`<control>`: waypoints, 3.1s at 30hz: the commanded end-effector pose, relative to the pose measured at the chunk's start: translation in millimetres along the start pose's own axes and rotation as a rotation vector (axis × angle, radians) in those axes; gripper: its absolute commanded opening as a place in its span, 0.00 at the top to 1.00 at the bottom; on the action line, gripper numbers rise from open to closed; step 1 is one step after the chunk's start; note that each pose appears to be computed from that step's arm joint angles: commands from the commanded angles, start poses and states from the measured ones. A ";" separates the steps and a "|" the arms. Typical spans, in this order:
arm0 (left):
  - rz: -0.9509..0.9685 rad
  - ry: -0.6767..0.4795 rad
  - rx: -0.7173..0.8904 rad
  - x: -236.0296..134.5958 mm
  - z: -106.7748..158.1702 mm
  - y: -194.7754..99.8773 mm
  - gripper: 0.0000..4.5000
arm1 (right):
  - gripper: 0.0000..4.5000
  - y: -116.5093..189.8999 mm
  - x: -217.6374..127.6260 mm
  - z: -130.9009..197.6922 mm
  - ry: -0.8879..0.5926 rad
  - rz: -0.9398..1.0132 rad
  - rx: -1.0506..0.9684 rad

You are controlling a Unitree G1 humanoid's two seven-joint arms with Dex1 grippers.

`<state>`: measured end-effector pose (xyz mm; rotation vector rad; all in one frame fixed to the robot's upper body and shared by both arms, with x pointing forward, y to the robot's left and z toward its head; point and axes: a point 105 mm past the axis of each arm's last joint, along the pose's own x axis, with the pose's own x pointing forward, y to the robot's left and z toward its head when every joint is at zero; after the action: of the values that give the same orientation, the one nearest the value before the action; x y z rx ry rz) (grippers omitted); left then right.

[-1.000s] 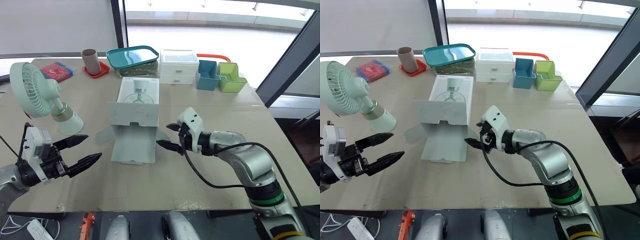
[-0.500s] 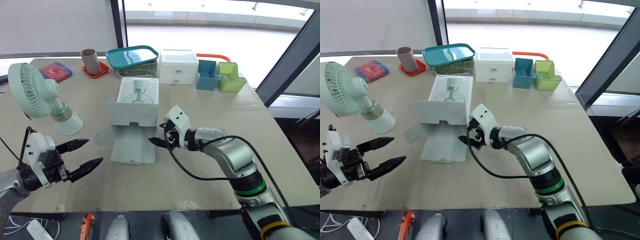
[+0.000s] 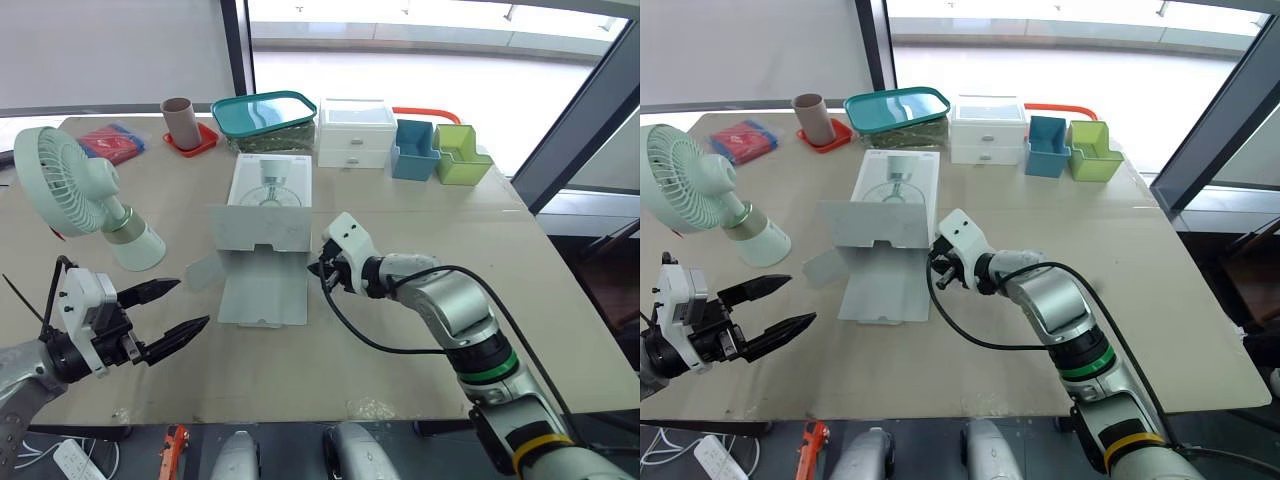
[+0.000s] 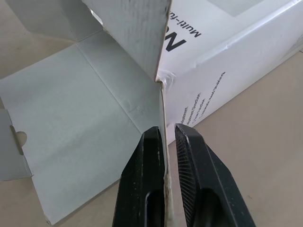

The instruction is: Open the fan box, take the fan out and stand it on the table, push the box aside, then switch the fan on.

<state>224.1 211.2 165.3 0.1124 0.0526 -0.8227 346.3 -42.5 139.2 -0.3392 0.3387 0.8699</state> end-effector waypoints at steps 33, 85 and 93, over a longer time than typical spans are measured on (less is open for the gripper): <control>-0.004 0.008 0.050 3.2 -4.4 0.1 0.00 | 0.95 -59.7 -39.5 -6.2 -0.044 -0.165 0.029; 0.024 0.006 0.081 9.1 -7.5 2.7 0.00 | 0.75 -66.1 13.2 11.4 -0.064 -0.186 0.057; 0.022 0.008 0.084 10.6 -8.6 2.9 0.00 | 0.99 -72.2 13.9 5.6 -0.061 -0.220 0.081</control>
<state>233.5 208.5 150.2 0.1766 0.0548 -0.7939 408.1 -72.6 136.9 -0.2780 0.3096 0.6679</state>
